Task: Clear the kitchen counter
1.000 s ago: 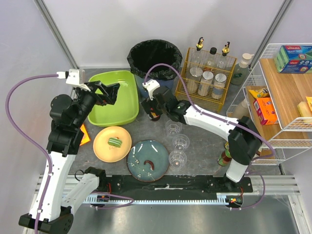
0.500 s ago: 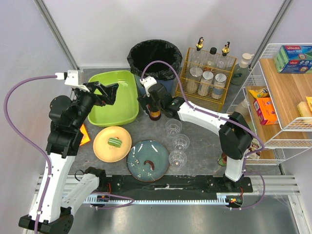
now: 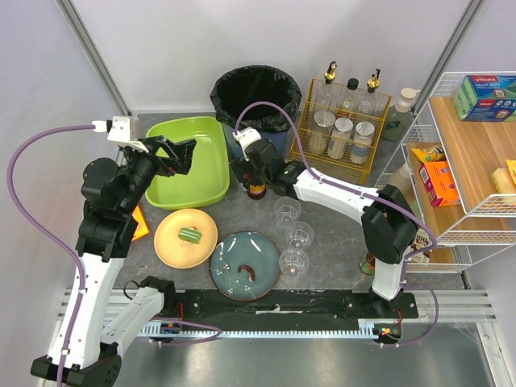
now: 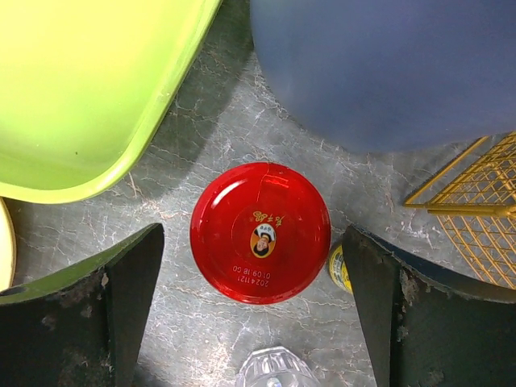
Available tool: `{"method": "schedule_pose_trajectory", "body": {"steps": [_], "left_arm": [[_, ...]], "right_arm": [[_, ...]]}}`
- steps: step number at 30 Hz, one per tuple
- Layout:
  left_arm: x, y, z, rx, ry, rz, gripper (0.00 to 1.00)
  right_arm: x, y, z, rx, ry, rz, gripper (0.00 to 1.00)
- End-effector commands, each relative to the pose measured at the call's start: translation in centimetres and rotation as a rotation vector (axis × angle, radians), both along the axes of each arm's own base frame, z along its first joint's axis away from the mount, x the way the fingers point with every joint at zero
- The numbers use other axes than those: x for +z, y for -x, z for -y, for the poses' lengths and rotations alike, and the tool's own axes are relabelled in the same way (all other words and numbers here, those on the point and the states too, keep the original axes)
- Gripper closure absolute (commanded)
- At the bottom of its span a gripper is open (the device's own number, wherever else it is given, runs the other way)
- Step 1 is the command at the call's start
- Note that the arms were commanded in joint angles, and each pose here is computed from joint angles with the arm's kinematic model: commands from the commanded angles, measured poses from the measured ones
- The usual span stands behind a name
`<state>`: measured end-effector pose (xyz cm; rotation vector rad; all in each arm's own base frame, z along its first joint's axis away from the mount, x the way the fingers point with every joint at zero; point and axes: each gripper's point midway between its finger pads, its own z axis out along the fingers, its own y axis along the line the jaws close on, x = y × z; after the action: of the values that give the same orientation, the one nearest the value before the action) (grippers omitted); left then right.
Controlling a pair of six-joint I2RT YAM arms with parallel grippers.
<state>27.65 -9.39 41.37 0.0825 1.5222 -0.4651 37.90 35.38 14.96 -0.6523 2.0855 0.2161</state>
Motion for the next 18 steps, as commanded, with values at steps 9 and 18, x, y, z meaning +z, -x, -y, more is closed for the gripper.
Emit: {"method": "schedule_pose_trajectory", "body": {"steps": [9, 18], "left_arm": [[1.1, 0.3, -0.3, 0.011, -0.022, 0.048, 0.02], [0.9, 0.2, -0.4, 0.017, -0.024, 0.042, 0.02]], "right_arm": [[-1.1, -0.8, -0.4, -0.046, -0.019, -0.021, 0.02], [-0.9, -1.5, -0.3, -0.075, -0.018, 0.001, 0.21]]}}
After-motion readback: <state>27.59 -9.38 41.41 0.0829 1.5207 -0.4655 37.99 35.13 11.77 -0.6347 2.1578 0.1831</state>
